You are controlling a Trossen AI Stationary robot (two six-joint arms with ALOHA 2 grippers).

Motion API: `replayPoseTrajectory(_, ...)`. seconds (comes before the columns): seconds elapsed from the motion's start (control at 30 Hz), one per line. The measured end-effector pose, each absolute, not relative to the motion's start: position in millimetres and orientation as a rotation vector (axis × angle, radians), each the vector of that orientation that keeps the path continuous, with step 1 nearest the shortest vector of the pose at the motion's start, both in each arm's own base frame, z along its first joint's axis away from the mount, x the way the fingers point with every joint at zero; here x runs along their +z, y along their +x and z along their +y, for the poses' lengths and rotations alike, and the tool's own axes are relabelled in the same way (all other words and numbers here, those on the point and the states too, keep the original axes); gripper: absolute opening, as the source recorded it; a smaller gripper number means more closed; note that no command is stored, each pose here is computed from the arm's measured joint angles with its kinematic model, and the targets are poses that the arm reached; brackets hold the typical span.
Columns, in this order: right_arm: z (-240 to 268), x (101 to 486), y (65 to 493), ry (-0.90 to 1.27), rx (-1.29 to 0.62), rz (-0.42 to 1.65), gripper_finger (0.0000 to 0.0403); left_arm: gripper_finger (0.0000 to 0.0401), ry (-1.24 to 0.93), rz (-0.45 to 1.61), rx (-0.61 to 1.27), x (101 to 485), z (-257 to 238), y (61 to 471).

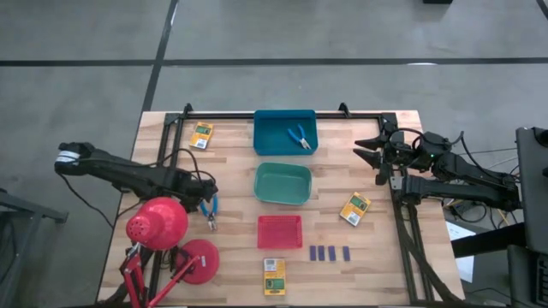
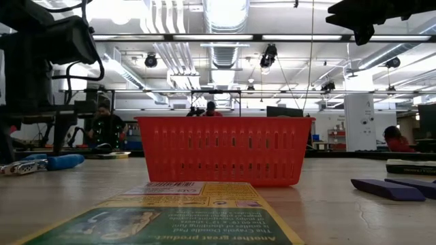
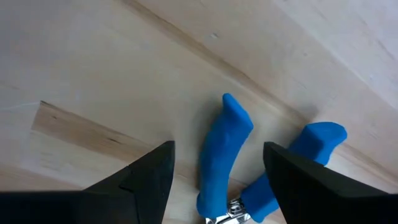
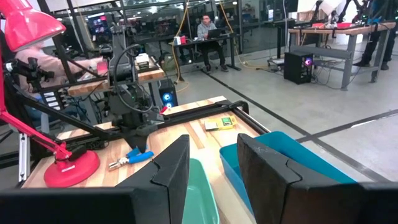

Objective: Pick & Place School Supplies
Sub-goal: Put the blue hole puncher into the blue bin

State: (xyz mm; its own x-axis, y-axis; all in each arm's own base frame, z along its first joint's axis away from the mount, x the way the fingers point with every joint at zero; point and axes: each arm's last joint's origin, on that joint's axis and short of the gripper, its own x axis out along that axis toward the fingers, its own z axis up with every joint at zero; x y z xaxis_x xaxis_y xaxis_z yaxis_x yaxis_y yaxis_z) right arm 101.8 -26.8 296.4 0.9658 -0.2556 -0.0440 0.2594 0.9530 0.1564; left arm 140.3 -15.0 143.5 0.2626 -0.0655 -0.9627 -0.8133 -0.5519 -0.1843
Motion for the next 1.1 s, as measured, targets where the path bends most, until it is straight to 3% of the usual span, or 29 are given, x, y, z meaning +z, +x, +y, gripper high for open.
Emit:
replayPoseTrajectory(0.8, -26.8, 296.4, 101.8, 0.162, -0.262, 0.023, 0.0128, 0.0046, -1.824, 0.850, 1.376, 138.7, -15.5, 135.3)
replayPoseTrajectory(1.1, -26.8, 296.5, 101.8, 0.162, -0.262, 0.023, 0.0128, 0.0057, -1.834, 0.823, 1.349, 142.0, -15.2, 136.3)
